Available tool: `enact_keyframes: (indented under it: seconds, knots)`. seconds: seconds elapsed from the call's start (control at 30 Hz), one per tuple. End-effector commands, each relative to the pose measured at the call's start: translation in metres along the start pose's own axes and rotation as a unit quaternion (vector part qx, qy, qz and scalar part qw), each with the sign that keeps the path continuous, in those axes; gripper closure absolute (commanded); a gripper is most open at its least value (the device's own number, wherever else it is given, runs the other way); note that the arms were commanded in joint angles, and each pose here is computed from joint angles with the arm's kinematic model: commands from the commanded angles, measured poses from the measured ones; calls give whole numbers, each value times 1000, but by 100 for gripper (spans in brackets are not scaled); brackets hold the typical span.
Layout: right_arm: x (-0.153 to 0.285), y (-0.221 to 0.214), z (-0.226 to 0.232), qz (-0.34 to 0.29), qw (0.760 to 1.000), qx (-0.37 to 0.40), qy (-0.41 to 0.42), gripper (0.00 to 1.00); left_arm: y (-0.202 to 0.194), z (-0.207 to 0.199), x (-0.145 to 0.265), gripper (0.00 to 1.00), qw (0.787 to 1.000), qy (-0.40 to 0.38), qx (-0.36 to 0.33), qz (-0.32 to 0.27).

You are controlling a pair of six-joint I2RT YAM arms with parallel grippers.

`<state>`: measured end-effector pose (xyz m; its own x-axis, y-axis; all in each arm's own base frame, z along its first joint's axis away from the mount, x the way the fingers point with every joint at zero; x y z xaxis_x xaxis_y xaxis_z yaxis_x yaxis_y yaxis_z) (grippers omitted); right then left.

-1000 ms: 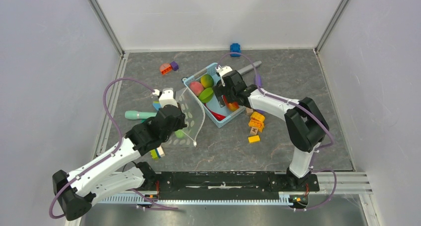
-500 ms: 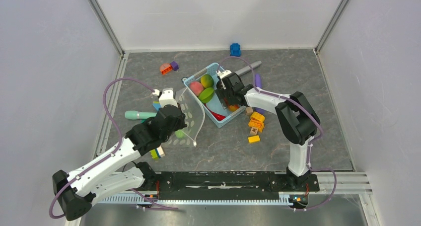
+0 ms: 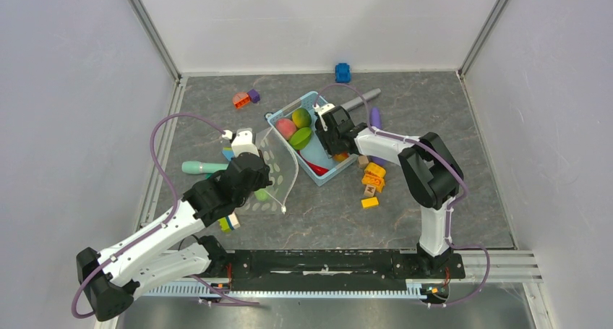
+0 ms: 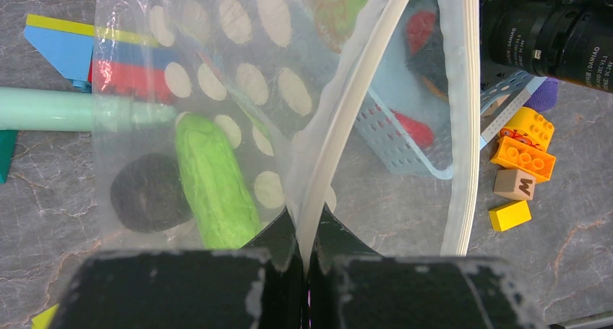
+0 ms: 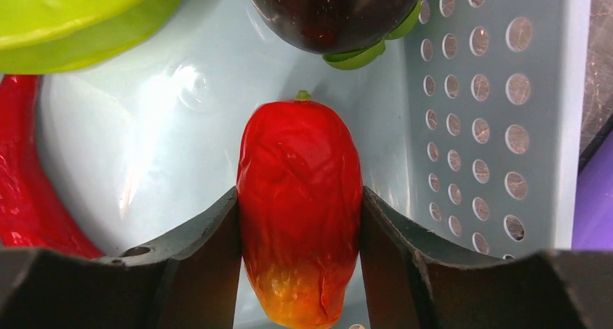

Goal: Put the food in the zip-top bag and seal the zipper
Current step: Pick up the fake fruit from the bin.

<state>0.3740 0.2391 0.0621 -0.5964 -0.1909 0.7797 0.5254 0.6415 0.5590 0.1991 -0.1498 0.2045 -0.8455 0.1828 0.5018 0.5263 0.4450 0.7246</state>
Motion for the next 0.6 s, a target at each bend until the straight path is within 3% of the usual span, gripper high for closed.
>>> enact_keyframes:
  seconds: [0.0,0.2,0.47,0.57]
  knots:
    - [2,21,-3,-32,999,-4,4,59,9,-4,0,98,1000,-9,5,-23]
    - [16,32,-8,-59,998,-10,0,82,9,-5,0,98,1000,-10,4,-21]
    - [60,51,-13,-153,988,-27,8,89,9,-5,1,98,1000,-13,5,-20]
    - [84,61,-5,-204,977,-24,47,89,9,-5,2,98,1000,-15,6,-21]
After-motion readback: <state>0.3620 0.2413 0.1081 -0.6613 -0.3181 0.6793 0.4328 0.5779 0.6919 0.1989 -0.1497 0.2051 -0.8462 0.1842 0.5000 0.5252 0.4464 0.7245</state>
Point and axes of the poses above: each gripper's point midway between its finger pads, its own x axis back along the fingers, its own z axis along the line the jaws close on, y = z × x, the point moved 4 cm from there along x, back along the fingers, and after that the axes turned 14 degrees about x, right-handed, at the moved point
